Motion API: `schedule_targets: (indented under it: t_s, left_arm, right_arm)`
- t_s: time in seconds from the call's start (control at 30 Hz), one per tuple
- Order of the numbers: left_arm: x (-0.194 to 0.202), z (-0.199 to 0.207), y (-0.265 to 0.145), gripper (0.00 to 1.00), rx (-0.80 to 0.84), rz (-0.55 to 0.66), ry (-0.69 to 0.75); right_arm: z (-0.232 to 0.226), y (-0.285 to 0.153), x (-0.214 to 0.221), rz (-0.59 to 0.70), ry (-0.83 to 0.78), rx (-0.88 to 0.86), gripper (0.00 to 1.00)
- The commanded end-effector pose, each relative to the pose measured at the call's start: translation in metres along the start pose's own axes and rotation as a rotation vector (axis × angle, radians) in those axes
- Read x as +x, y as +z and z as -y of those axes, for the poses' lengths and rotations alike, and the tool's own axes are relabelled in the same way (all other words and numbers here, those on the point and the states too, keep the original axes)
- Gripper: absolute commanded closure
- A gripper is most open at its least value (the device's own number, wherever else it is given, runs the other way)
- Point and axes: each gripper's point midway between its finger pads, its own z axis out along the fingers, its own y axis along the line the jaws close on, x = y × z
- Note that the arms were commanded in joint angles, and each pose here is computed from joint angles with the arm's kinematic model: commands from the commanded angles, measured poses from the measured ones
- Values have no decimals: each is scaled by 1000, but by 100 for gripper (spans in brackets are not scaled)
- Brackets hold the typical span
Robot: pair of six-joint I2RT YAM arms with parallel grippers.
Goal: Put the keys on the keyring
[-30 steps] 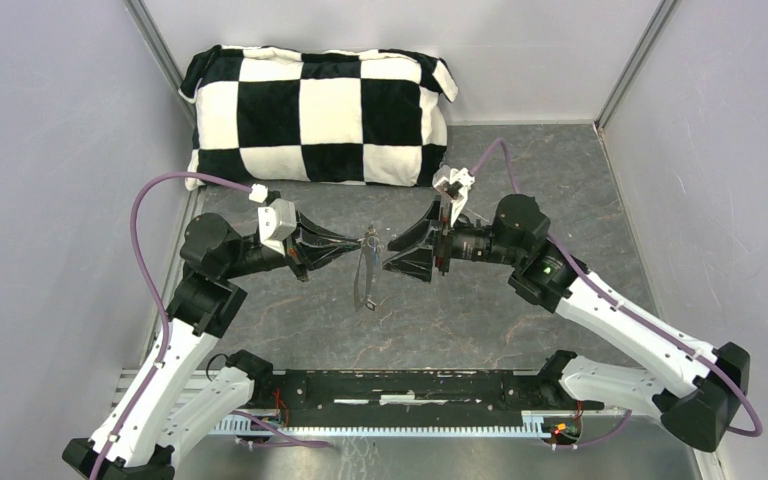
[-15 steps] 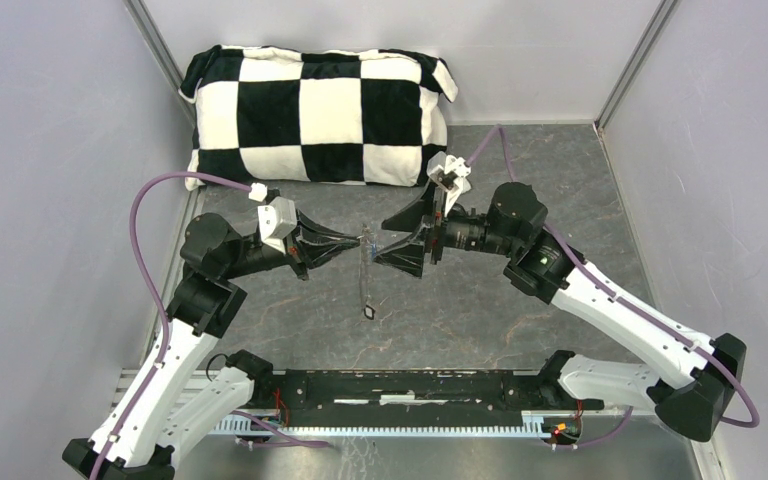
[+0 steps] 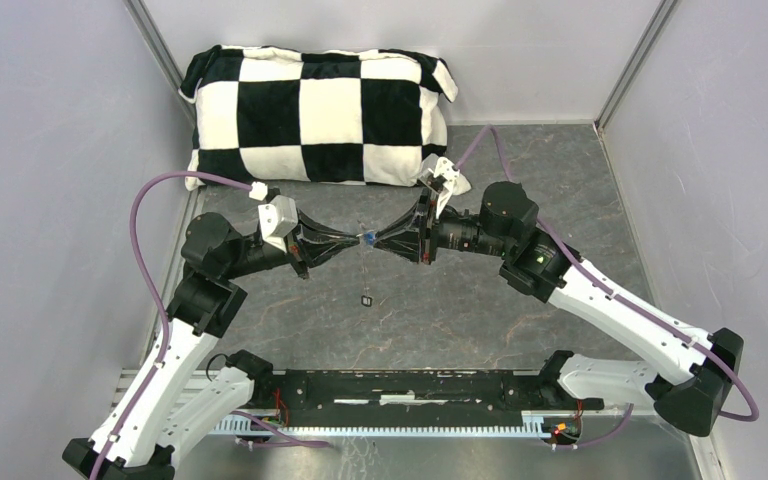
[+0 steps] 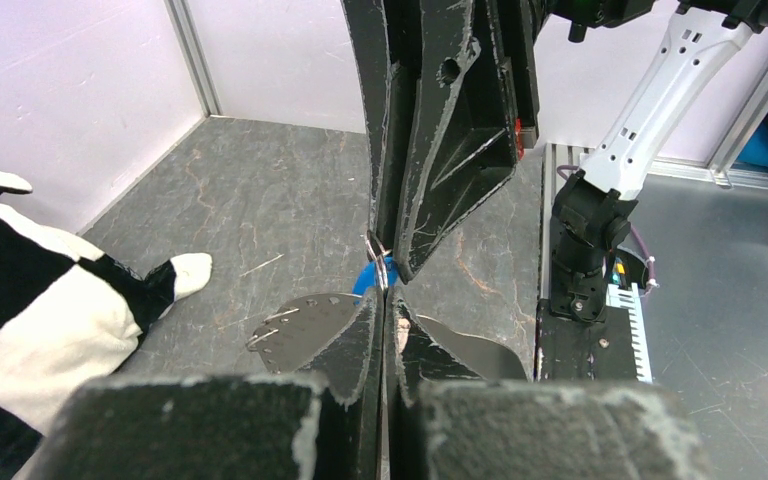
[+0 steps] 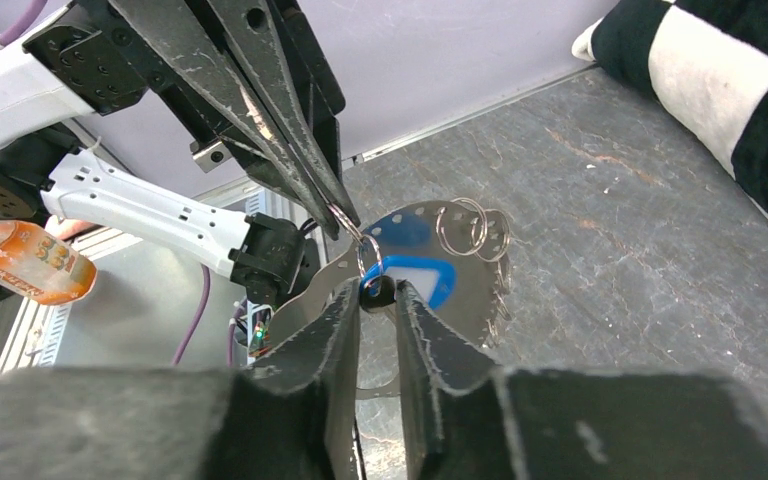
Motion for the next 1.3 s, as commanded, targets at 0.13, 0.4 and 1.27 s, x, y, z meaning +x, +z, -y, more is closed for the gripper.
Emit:
schedule_targets:
  t_s: [0.13, 0.4, 1.27]
  left_arm:
    - [-16, 1, 0, 98, 5, 41, 84]
    - [-17, 2, 0, 98, 14, 42, 90]
    - [-7, 26, -6, 98, 153, -11, 161]
  right_arm:
    - [-8, -10, -11, 20, -25, -1, 89]
    - [-22, -8, 5, -25, 23, -99, 93]
    - [-23, -15, -32, -44, -114, -90, 40]
